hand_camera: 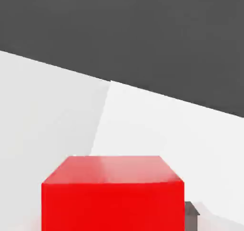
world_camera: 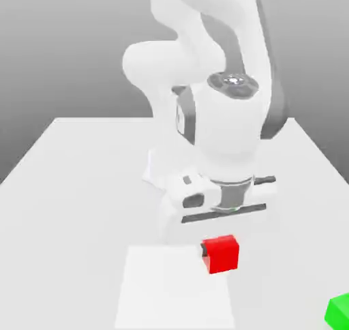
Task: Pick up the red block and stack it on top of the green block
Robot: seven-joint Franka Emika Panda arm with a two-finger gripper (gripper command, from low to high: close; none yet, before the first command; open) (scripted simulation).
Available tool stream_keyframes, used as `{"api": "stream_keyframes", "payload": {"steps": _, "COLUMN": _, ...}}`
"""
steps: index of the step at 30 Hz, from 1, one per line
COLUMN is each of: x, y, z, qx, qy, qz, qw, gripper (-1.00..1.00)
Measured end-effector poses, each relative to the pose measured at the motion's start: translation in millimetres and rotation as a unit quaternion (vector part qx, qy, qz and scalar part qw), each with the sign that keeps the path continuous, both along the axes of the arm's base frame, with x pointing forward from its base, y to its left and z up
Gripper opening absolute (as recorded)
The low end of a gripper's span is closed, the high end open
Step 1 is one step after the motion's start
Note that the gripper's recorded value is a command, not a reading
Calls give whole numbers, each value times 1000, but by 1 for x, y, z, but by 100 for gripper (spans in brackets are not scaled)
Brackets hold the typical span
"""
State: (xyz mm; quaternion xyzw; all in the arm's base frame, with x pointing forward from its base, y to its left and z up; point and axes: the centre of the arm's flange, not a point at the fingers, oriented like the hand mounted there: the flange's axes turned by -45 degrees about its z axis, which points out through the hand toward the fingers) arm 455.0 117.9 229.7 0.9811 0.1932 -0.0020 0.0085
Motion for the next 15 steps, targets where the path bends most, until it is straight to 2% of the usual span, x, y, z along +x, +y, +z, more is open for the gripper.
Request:
{"api": "stream_keyframes", "payload": {"steps": 8, "x": 30, "y": 148, "z": 15, "qx": 7, "qy": 2, "qz": 161, "qw": 987, "gripper": -100}}
{"api": "stream_keyframes", "payload": {"steps": 12, "x": 31, "y": 175, "z": -26, "qx": 9, "qy": 2, "qz": 187, "qw": 982, "gripper": -100}}
{"api": "stream_keyframes", "payload": {"steps": 13, "x": 31, "y": 176, "z": -40, "qx": 9, "qy": 2, "qz": 188, "qw": 982, "gripper": 100}}
{"api": "stream_keyframes", "payload": {"steps": 15, "x": 31, "y": 176, "z": -40, "qx": 9, "qy": 2, "qz": 188, "qw": 982, "gripper": 100}}
